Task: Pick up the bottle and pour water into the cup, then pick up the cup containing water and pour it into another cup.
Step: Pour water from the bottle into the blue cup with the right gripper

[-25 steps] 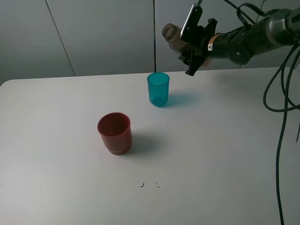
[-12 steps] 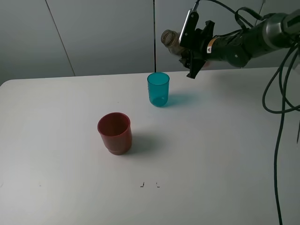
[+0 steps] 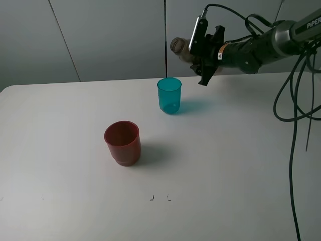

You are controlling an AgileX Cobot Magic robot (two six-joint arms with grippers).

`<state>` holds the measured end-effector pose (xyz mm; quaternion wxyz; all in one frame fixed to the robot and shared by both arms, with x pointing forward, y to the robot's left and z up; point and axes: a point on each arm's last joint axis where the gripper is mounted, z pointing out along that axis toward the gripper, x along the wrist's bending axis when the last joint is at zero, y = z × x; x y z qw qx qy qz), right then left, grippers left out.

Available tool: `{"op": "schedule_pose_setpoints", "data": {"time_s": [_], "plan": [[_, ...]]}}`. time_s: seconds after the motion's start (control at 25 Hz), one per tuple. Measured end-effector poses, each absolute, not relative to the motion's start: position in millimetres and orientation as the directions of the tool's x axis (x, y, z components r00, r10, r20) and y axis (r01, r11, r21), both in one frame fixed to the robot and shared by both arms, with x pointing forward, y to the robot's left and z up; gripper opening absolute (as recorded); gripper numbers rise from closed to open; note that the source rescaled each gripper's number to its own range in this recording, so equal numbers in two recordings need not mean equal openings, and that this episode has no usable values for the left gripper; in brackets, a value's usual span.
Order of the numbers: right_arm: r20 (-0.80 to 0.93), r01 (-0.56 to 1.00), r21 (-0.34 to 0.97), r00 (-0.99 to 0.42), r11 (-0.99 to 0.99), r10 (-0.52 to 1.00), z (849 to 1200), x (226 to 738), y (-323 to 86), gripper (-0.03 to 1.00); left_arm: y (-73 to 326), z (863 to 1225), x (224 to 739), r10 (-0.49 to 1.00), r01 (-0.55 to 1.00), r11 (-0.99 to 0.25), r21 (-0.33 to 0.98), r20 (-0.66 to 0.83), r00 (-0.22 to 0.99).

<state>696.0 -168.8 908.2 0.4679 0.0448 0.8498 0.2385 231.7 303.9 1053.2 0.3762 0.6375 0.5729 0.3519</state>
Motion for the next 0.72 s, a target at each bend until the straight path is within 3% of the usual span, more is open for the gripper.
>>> {"op": "schedule_pose_setpoints", "data": {"time_s": [0.72], "plan": [[-0.879,-0.312,0.227,-0.474,0.923,0.056,910.9,696.7,-167.2,0.00,303.9,1053.2,231.7,0.995,0.466,-0.060,0.883,0.018,0.096]]}}
